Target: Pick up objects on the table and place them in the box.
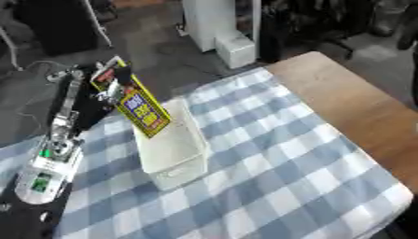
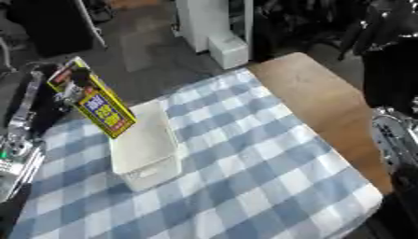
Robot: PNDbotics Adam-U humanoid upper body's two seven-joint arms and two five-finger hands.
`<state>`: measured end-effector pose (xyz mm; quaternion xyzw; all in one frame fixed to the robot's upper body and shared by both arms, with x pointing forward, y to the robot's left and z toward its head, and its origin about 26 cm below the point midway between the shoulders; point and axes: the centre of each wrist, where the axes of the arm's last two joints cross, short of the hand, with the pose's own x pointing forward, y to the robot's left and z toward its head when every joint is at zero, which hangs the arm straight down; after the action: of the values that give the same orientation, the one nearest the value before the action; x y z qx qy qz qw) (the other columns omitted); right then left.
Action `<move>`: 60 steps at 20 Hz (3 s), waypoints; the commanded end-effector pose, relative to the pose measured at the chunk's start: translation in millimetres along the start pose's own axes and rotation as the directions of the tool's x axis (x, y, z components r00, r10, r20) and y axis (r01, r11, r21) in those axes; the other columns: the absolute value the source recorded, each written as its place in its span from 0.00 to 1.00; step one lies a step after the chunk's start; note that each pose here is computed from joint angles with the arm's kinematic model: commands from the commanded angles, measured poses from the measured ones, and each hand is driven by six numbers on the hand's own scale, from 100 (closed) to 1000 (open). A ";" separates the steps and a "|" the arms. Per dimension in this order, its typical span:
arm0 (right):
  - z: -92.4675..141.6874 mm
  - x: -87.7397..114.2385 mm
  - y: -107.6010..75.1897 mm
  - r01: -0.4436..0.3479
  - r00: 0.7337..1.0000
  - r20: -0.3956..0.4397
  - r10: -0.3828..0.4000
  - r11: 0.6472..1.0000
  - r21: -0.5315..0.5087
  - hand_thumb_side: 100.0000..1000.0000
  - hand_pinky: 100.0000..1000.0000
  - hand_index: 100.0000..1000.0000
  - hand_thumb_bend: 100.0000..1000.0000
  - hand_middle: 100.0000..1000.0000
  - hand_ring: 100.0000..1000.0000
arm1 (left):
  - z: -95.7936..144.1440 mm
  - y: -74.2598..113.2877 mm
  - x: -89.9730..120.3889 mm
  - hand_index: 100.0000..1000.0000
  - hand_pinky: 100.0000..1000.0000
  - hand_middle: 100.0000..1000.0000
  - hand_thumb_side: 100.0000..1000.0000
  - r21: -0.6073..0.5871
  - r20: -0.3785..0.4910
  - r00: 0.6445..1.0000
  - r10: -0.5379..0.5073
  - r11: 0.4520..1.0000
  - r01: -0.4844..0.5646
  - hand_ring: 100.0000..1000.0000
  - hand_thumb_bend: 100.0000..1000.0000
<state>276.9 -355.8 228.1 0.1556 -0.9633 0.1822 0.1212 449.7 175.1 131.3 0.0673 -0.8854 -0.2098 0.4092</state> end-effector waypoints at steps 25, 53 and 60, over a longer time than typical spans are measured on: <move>-26.1 4.4 -5.2 0.030 0.999 0.035 -0.032 0.999 0.045 1.00 0.40 0.55 0.00 0.39 0.36 | 2.4 2.8 -41.6 0.29 0.00 0.00 0.63 -0.041 0.070 0.987 -0.142 0.989 0.145 0.00 0.29; -17.6 8.9 -9.6 -0.003 1.000 0.012 0.002 1.000 0.018 1.00 0.40 0.55 0.00 0.39 0.36 | 27.2 48.4 24.9 0.93 0.37 0.79 0.80 -0.016 0.189 0.979 0.076 0.997 -0.075 0.52 0.76; 15.0 12.5 -6.5 -0.075 0.997 0.015 0.075 0.996 -0.038 1.00 0.38 0.55 0.00 0.37 0.35 | 56.3 49.4 120.8 0.65 0.06 0.35 0.66 0.267 0.509 0.827 0.239 0.870 -0.415 0.09 0.43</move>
<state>266.8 -369.5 212.5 0.1275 -0.9709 0.1552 0.1305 342.8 204.9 181.9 -0.0499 -0.9689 -0.0048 0.2422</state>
